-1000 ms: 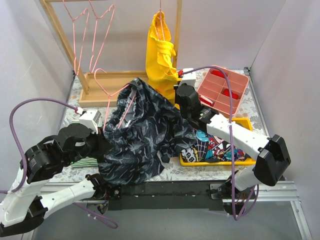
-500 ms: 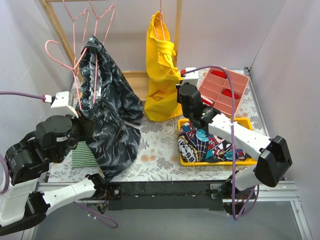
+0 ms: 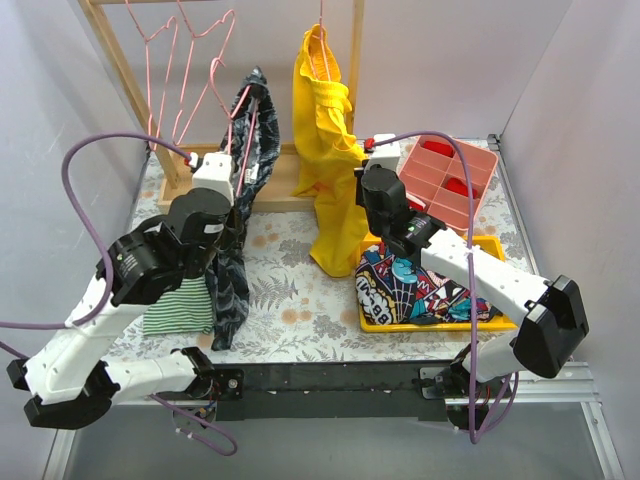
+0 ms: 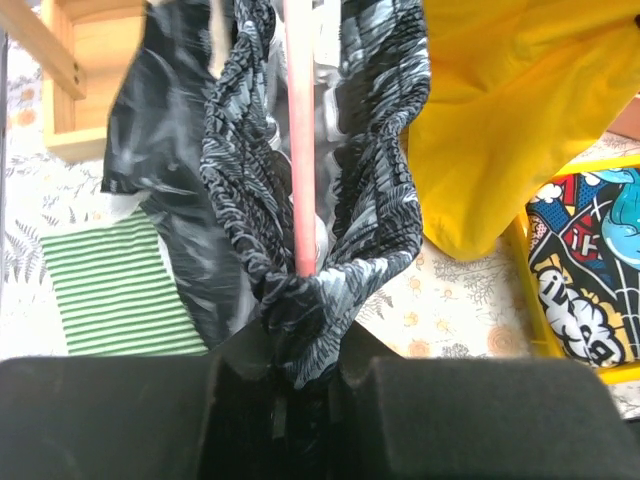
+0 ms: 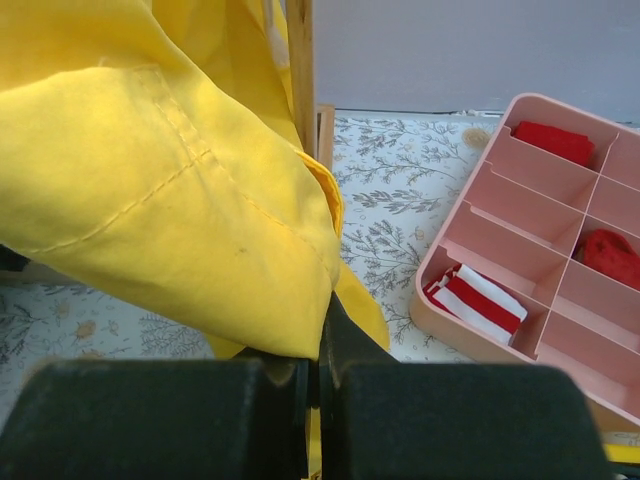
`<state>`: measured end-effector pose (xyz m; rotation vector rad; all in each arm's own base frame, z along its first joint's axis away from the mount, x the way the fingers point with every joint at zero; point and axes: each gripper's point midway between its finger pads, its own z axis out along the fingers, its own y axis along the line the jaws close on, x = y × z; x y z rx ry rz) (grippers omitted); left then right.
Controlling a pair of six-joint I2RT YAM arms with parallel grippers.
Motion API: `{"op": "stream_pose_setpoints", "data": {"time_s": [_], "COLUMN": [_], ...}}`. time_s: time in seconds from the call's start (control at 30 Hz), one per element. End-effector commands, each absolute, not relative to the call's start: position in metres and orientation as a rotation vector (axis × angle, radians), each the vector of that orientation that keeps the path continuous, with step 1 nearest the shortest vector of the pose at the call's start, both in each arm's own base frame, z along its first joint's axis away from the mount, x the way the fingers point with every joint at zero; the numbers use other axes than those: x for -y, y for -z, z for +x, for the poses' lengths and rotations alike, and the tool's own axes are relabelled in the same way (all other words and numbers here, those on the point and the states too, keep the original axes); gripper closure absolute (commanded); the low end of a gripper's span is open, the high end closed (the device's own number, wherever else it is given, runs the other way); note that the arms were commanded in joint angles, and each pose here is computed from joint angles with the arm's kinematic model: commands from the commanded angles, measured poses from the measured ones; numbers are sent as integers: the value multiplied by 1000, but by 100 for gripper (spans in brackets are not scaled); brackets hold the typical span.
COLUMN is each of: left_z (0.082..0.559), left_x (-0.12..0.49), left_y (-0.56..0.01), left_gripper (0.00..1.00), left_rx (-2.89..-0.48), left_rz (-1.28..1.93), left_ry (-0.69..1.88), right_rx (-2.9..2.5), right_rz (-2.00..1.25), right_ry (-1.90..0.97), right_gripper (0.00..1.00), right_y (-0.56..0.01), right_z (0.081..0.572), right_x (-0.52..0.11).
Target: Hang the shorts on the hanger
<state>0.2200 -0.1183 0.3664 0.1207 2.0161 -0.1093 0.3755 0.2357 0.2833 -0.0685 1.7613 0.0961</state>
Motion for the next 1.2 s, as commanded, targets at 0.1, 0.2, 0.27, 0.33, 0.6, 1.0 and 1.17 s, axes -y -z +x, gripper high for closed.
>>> {"op": "stream_pose_setpoints", "data": {"time_s": [0.1,0.2,0.27,0.33,0.6,1.0,1.17], "left_z": [258,282,299,316,369,418,430], "left_x": [139,136,127,126,123,126,127], "left_y": [-374,-371,-377,-377,-413,-430,-440], "left_gripper": [100,100,100,100,100,100,100], "left_rx": [-1927,-1934,-1920,-1919,-1898,-1906,-1885], "left_rz": [170,161,122,123,109,134,146], "left_ry": [150,179,181,201,260,253,249], "right_rx": [-1700,-1701,-1701,-1699,-1699,-1713,-1711], "right_rz": [-25,-32,-36,-40,-61,-77,-81], "right_ry": [-138,-141,-140,-149,-160,-156,-157], "right_gripper": [99,99,99,99,99,99,99], "right_y": [-312,-312,-311,-312,-316,-309,-309], "right_z": [373,372,372,372,372,372,372], "right_x": [-229,-229,-228,-230,-233,-235,-234]}}
